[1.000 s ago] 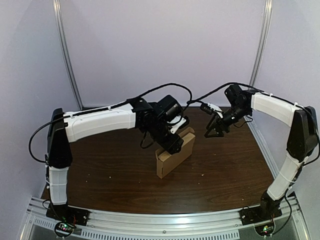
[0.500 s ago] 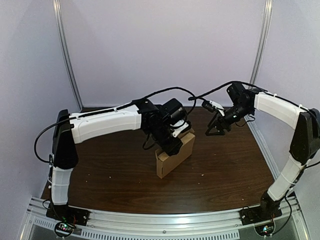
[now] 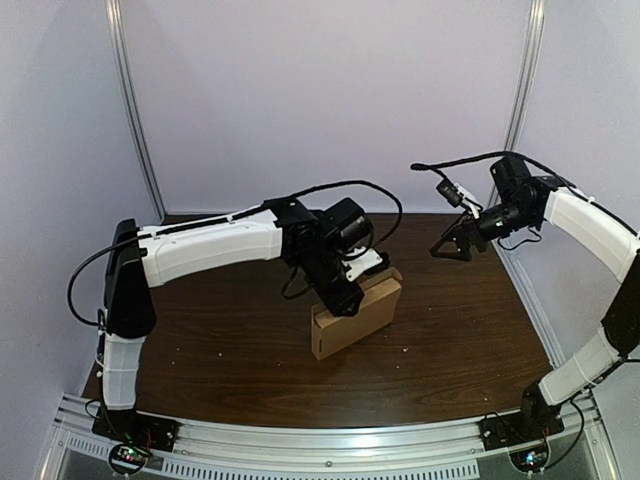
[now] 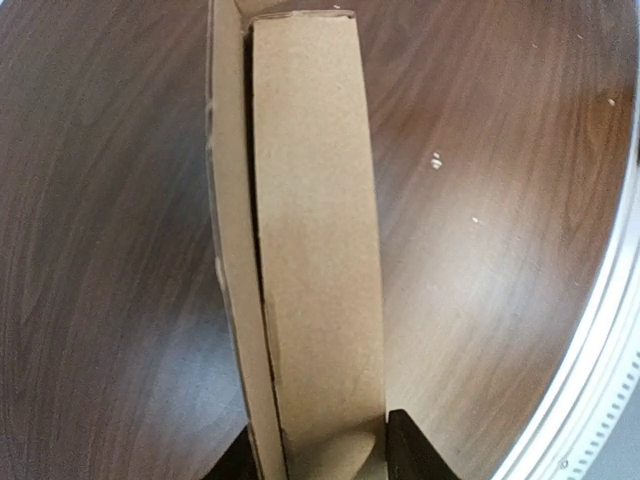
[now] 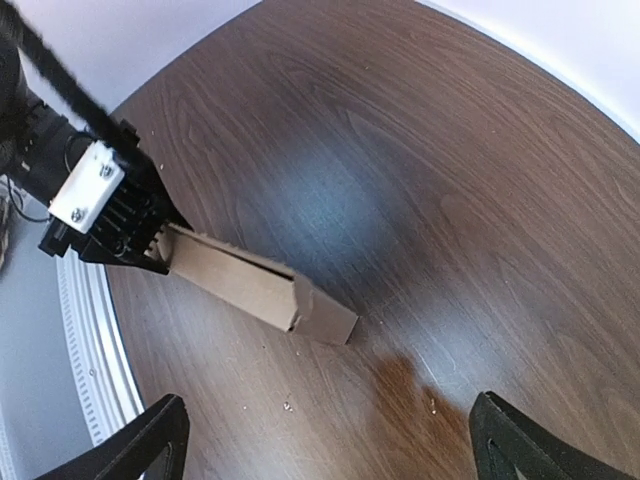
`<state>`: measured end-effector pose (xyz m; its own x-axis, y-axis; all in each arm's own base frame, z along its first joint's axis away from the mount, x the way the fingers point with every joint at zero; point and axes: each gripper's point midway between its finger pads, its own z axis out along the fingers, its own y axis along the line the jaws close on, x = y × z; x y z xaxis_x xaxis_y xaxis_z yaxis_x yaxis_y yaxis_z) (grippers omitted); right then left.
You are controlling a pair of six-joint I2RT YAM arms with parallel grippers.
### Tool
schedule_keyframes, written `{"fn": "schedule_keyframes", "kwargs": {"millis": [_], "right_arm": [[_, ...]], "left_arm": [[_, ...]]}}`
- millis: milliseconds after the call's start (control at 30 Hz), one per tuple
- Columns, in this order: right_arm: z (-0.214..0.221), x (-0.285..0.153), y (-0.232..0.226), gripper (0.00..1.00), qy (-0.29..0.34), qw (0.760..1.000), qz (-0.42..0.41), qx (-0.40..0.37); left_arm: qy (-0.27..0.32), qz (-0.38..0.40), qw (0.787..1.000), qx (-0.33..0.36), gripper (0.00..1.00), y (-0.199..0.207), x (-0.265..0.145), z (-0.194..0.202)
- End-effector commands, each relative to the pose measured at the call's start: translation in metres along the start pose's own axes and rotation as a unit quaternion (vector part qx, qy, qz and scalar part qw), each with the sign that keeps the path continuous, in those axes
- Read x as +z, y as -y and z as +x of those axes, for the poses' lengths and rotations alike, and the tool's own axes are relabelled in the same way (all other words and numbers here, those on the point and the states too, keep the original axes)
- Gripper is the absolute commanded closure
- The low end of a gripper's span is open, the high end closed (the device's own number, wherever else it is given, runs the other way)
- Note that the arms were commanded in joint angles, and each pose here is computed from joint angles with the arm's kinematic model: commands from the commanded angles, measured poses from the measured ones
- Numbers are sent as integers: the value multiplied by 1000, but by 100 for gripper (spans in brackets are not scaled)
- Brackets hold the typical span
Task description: Fold the paper box
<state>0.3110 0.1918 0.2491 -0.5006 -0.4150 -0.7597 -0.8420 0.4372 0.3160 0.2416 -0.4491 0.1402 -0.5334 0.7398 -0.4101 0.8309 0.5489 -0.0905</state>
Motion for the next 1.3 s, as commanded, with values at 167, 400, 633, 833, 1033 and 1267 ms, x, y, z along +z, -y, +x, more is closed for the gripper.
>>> {"fn": "schedule_keyframes", "kwargs": {"millis": [167,400,633,833,1033,1267], "right_arm": [[21,-14,-46,12,7,995,-99,5],[79,3,-83,37,-72,979,-96,-162],[97,27,-103,44,-95,946,-77,-299],[100,55,-108,53,-134,925,-70,-348],[89,75,-133,59,-133,907,-78,-392],[95,89,-158,65,-155,887,-95,-425]], "left_arm": [[-39,145,982,112,61,56,-45,47],[-54,148,971,181,61,64,-57,78],[-38,147,963,223,64,68,-47,88],[-22,136,962,234,64,64,-46,94],[5,135,962,238,61,66,-47,92],[12,136,959,250,60,72,-43,93]]}}
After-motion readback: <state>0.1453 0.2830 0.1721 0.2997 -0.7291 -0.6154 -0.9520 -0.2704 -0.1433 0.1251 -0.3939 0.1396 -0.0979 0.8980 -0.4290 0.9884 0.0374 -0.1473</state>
